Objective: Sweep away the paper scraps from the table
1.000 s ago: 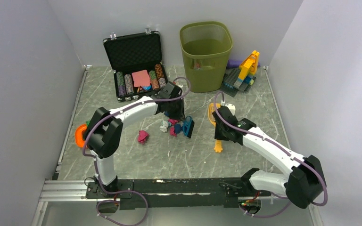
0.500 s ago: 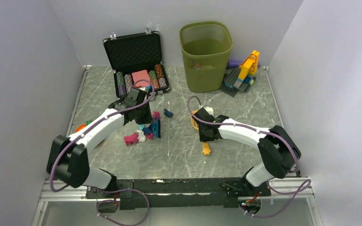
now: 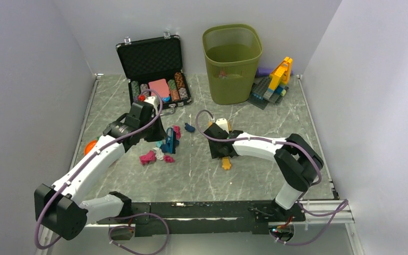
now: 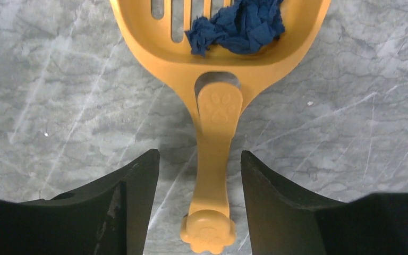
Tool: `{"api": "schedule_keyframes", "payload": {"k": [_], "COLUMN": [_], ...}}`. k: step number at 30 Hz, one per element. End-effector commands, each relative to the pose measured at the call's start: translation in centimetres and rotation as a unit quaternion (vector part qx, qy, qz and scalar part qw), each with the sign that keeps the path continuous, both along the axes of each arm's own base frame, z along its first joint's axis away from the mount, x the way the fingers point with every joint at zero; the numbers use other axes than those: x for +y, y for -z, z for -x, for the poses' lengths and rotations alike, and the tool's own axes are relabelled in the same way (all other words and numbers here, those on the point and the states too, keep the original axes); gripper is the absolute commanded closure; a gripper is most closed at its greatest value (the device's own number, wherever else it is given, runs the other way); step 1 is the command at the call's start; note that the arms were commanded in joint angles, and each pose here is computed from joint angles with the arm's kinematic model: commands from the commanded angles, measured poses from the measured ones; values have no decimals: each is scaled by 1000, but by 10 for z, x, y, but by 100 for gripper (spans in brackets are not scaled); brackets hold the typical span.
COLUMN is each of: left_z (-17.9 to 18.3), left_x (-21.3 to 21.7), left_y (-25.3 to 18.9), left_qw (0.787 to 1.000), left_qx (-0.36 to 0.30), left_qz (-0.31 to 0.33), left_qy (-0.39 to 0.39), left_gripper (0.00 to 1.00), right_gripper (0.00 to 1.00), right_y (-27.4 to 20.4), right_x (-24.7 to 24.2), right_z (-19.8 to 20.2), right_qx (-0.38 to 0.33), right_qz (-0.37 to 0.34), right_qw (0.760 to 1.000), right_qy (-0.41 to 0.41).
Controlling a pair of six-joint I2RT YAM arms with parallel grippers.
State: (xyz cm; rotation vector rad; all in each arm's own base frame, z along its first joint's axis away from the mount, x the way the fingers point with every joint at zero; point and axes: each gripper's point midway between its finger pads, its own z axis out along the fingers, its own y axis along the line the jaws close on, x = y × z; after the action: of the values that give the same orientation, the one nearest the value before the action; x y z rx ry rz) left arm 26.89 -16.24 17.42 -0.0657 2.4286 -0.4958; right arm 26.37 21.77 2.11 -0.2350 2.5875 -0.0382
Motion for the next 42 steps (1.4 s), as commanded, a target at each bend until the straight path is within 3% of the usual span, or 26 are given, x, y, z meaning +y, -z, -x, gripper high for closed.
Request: {"api": "schedule_keyframes", "payload": {"k": [1, 12, 18, 22, 26, 36, 39, 42], "left_z": [5, 14, 15, 14, 12, -3, -8, -11], "left_x": [-1, 3, 3, 5, 8, 12, 10, 6], "left_y": [-21, -25, -23, -27, -29, -39, -45, -47], "left_qw": [999, 999, 999, 998, 999, 998, 997, 997], "left_qx": [-28, -42, -43, -49, -51, -61, -70, -71], "left_qz": [12, 15, 16, 14, 5, -23, -23, -18], "left_qy": [18, 24, 24, 20, 17, 9, 8, 12], "left_gripper": [100, 100, 100, 100, 100, 100, 100, 100], "right_gripper": [38, 43, 46, 53, 66, 79, 74, 46], "right_y": [-25, -24, -7, -1, -1, -3, -8, -9], "right_x": [3, -5, -16, -14, -16, -14, -16, -15], "right_z": [-7, 9, 16, 22, 26, 31, 30, 29], "right_qx": [-73, -131, -150, -149, -149, -152, -155, -156], "right_qz": [-23, -59, -11, -3, -2, -26, -20, -16], "right_qw": [997, 989, 988, 988, 988, 988, 987, 987], "right_qy": [10, 28, 42, 41, 46, 32, 30, 25]}}
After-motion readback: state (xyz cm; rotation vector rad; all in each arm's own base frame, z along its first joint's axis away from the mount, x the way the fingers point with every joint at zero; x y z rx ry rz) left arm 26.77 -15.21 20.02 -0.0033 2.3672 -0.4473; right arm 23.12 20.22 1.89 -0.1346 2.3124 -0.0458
